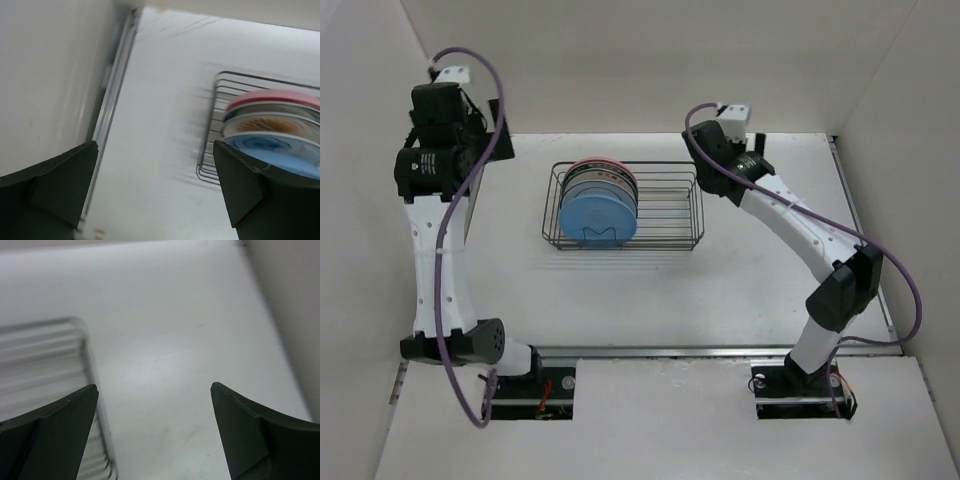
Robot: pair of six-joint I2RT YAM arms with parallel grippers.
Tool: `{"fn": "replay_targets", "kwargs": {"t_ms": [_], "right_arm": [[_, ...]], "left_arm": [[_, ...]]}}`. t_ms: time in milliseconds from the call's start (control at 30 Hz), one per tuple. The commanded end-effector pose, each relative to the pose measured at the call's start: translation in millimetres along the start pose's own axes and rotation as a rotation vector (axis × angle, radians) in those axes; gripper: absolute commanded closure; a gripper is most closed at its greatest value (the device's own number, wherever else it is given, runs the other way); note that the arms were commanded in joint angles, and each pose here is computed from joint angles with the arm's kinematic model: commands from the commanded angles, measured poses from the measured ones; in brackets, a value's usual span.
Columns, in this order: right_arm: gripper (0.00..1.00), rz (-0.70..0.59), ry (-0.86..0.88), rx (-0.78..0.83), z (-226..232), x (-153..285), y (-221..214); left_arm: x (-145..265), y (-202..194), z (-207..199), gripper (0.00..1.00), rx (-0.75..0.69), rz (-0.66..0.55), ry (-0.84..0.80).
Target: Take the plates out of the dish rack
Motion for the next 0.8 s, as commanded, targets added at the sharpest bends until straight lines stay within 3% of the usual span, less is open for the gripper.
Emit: {"fn": "replay_targets", "kwargs": {"t_ms": [0, 67, 133, 200, 233, 300, 367, 500, 767], "right_arm": [[0.00, -0.251, 0.806, 0.113, 37.8, 52.2, 57.2], [0.03, -0.333, 1.077, 0.130, 46.6, 83.8, 65.9], [0.15, -0.311, 1.315, 0.196, 78.2, 103.4, 50.3], [0.25, -0.219, 1.383, 0.271, 95.9, 103.8, 31.3], [0.37, -0.215, 1.437, 0.287, 101.7, 108.2, 35.3], [0.51, -0.148, 1.512, 0.370, 127.1, 104.0, 11.1], [0.60, -0.100, 1.551, 0.421, 148.2, 111.1, -9.1], [0.60, -0.126, 1.536, 0.450, 166.4, 119.3, -21.7], [0.59, -0.043, 1.473, 0.520, 198.9, 105.4, -66.9]], "left_arm": [[-2.0, -6.0, -35.9, 0.01, -0.420, 0.047, -0.232], [-13.9, -16.4, -35.8, 0.01, -0.464, 0.103, -0.159], [-19.9, -30.2, -39.9, 0.01, -0.465, 0.159, -0.200], [-31.6, -48.0, -48.9, 0.01, -0.420, 0.217, -0.254], [-38.1, -54.0, -52.3, 0.01, -0.393, 0.241, -0.258], [-53.6, -70.4, -58.4, 0.01, -0.369, 0.310, -0.273], [-74.9, -81.7, -63.5, 0.01, -0.342, 0.346, -0.251], [-106.6, -99.2, -68.0, 0.05, -0.329, 0.409, -0.200], [-153.2, -131.9, -77.2, 0.17, -0.300, 0.576, -0.170]]}}
Point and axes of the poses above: each gripper's point midway between its finger pads, its own x axis back along the fingers, its own z axis along the line the jaws close on, y = z × x, the point moved 7 cm from there along x, back along the fingers, and after that the axes turned 3 degrees about x, right-handed, at the moved point
